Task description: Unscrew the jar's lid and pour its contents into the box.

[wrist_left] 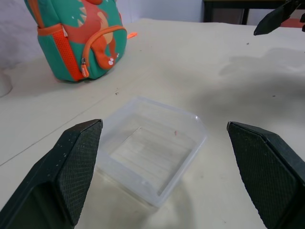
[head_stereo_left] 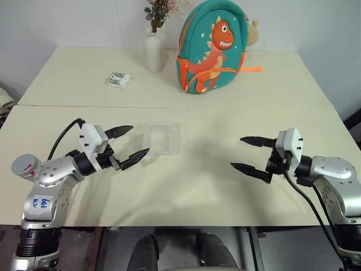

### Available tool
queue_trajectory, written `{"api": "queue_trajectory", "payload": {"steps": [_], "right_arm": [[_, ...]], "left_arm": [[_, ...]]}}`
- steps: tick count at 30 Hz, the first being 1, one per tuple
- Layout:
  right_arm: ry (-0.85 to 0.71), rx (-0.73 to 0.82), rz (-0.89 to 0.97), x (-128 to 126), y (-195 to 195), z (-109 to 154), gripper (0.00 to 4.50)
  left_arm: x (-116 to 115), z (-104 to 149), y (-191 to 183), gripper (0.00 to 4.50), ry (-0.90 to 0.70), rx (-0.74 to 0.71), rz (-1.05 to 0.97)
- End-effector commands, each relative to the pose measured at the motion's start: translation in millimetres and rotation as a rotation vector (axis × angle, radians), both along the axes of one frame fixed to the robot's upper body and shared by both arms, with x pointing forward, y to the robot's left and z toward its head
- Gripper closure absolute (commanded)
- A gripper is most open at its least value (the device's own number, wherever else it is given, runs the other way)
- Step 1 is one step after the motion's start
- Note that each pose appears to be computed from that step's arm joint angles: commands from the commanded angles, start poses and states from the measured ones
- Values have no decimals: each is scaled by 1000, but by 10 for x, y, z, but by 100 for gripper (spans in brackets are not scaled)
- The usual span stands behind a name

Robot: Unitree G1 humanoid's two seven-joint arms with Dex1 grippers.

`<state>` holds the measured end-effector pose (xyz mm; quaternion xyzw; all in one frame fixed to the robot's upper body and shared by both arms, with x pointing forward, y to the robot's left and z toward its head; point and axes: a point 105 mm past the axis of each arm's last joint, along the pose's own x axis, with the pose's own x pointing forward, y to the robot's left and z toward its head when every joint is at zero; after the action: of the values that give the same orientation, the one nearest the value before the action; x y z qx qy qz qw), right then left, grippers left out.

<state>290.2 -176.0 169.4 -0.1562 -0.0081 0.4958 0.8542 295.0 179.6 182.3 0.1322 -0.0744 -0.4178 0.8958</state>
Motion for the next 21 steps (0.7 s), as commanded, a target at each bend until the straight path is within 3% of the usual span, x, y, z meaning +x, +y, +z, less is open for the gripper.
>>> {"api": "queue_trajectory", "payload": {"steps": [1, 10, 21], "right_arm": [[-54, 4, 28, 21, 42, 149, 0], [-60, 22, 181, 181, 354, 184, 0], [-78, 115, 409, 384, 939, 332, 0]], "left_arm": [[-58, 99, 2, 4, -62, 18, 15], [-264, 27, 258, 4, -110, -3, 294], [-858, -350, 616, 4, -95, -111, 867]]}}
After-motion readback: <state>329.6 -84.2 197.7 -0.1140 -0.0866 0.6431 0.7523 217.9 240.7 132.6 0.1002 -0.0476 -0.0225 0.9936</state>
